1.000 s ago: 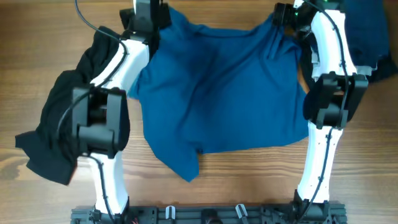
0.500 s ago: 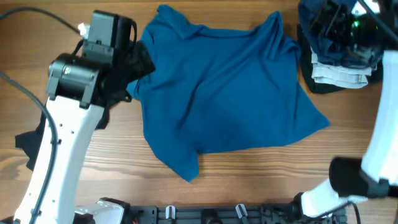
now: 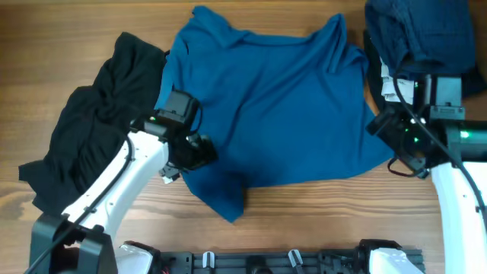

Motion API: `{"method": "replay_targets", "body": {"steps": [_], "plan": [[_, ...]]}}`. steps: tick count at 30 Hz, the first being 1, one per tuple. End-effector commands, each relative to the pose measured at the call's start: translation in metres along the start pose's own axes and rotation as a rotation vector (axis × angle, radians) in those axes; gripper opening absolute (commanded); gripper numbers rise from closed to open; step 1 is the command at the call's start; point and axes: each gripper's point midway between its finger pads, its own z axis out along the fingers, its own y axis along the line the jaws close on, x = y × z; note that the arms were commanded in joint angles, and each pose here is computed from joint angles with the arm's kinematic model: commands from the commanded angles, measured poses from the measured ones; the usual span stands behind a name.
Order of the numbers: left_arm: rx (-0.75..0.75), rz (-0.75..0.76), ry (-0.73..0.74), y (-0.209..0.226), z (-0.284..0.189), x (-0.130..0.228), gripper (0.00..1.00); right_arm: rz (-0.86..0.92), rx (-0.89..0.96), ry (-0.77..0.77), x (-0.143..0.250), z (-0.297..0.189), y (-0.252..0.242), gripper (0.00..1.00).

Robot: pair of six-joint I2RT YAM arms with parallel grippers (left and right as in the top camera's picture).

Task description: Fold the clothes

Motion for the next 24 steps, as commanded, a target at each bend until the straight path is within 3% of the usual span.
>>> {"method": "replay_targets", "body": {"steps": [1, 3, 7, 10, 12, 14, 20, 23, 24], "plan": [[-0.021, -0.081, 0.001, 0.007, 0.02, 0.012, 0.91, -0.066, 0.02, -0.02, -0.008, 0.008, 0.002, 1.0], [-0.07, -0.13, -0.021, 0.023, 0.034, 0.014, 0.88, -0.097, 0.019, -0.022, -0.011, 0.012, 0.005, 1.0], [-0.078, -0.148, 0.026, 0.031, 0.045, 0.028, 0.54, -0.127, 0.017, -0.018, -0.013, 0.016, 0.008, 0.99], [-0.064, -0.148, 0.037, 0.029, 0.046, 0.029, 0.35, -0.13, 0.014, -0.022, -0.014, 0.016, 0.009, 0.99], [-0.045, -0.147, 0.028, 0.027, 0.052, 0.028, 0.28, -0.13, 0.012, -0.024, -0.015, 0.016, 0.009, 0.99], [-0.062, -0.17, 0.046, 0.035, 0.059, 0.037, 0.28, -0.136, 0.009, -0.029, -0.016, 0.016, 0.01, 0.99], [-0.072, -0.1, 0.024, 0.026, 0.069, 0.053, 0.46, -0.134, -0.006, -0.043, -0.019, 0.016, 0.014, 0.99], [-0.071, -0.071, -0.075, 0.021, 0.07, 0.038, 0.47, -0.136, -0.007, -0.045, -0.02, 0.016, 0.014, 0.99], [-0.069, -0.07, -0.086, 0.02, 0.07, 0.035, 0.41, -0.135, -0.008, -0.047, -0.02, 0.016, 0.014, 0.99]]}}
